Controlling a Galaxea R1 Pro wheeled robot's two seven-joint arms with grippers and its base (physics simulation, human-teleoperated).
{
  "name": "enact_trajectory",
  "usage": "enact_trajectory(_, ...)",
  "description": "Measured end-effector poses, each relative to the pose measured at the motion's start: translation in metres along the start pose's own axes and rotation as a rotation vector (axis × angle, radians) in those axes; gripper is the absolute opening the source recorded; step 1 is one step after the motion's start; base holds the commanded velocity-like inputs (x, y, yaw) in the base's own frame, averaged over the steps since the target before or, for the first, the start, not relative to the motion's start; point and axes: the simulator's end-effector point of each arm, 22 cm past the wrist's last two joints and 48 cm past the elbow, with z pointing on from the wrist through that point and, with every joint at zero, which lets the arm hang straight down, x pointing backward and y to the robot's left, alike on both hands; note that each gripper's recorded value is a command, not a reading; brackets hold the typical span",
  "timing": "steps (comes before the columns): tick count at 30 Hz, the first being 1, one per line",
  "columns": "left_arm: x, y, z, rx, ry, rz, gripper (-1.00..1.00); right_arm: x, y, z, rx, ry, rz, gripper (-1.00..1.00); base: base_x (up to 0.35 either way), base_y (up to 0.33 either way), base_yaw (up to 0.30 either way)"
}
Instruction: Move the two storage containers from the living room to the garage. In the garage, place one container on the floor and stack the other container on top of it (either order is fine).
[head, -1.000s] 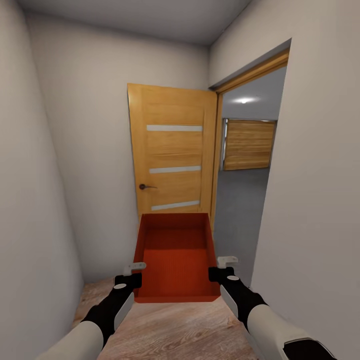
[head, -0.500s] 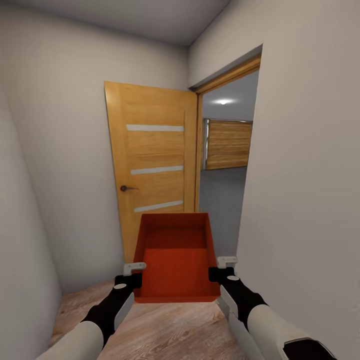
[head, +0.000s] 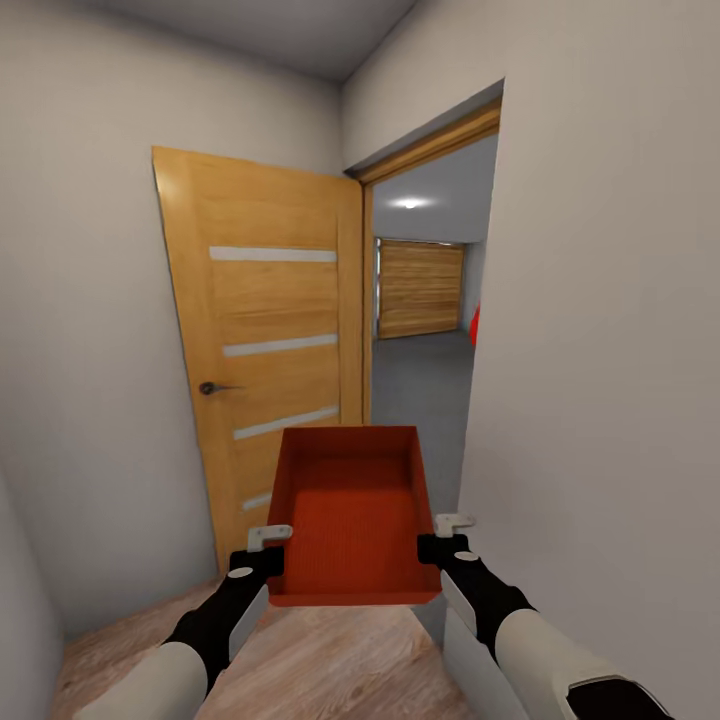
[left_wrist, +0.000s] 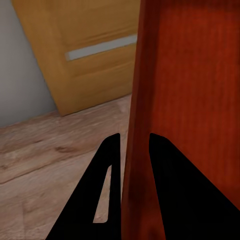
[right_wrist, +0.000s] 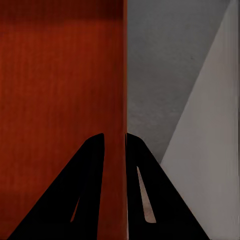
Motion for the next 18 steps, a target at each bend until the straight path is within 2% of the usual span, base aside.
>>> enact_trajectory(18,-0.0003,0.0002,0.0000,0.000,-0.001,-0.001,-1.00,-0.0004,0.0003,0.0000,-0.001,-0.001,0.000,-1.00,0.301,0.113,-0.015)
